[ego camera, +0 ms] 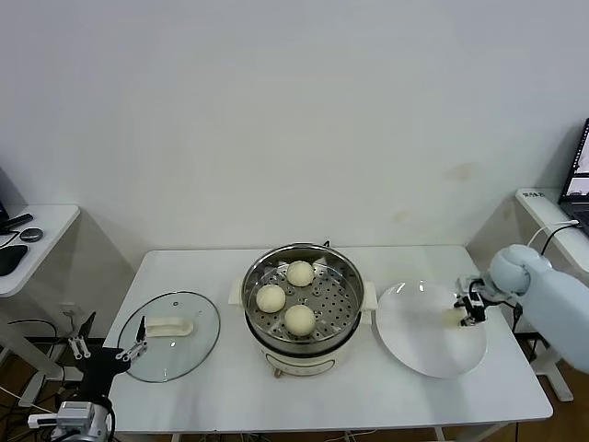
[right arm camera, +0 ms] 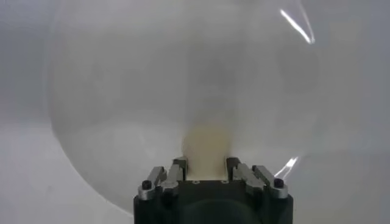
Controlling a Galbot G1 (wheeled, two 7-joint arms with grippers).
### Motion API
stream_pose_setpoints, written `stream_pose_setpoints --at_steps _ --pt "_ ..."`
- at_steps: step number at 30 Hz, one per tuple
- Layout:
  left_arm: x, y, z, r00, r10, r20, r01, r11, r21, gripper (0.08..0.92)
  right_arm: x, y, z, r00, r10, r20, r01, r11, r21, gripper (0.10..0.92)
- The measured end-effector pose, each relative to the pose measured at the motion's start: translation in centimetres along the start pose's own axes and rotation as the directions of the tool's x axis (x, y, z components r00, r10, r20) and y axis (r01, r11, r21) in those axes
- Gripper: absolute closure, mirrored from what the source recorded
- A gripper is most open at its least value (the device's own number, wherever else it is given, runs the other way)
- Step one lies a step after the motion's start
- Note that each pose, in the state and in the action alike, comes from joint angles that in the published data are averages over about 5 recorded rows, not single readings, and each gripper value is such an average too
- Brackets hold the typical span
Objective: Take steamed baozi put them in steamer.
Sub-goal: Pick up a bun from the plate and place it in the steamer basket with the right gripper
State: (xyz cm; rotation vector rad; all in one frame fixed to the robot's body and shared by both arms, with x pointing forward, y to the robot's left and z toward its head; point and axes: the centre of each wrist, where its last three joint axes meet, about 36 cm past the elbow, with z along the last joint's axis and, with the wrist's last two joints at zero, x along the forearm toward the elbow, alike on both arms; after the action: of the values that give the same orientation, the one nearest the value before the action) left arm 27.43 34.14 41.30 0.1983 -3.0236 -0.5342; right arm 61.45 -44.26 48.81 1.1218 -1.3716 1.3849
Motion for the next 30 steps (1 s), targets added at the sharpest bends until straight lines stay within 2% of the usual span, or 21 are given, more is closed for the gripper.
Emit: stream_pose_setpoints --at_steps 8,17,23,30 --pt "-0.4 -0.5 0.0 0.9999 0.014 0.005 -0.014 1.0 0.009 0.177 8.1 -3.0 -4.0 0.991 0.097 0.088 -0.097 0.995 0.003 0.589" --pt "-0.9 -1.0 0.0 0.9995 0.029 0.01 -0.029 1.0 0.009 0.177 17.0 -5.0 -14.7 0.959 0.145 0.245 -0.162 0.985 0.052 0.581" --pt "-0.8 -1.0 0.4 0.9996 0.026 0.006 -0.026 1.0 0.007 0.177 18.9 -4.2 -21.9 0.945 0.113 0.305 -0.136 0.989 0.055 0.581" --pt "-0.5 -0.8 0.8 0.9999 0.013 -0.001 -0.013 1.0 0.01 0.177 17.6 -3.2 -27.2 0.953 0.078 0.293 -0.097 0.994 0.049 0.581"
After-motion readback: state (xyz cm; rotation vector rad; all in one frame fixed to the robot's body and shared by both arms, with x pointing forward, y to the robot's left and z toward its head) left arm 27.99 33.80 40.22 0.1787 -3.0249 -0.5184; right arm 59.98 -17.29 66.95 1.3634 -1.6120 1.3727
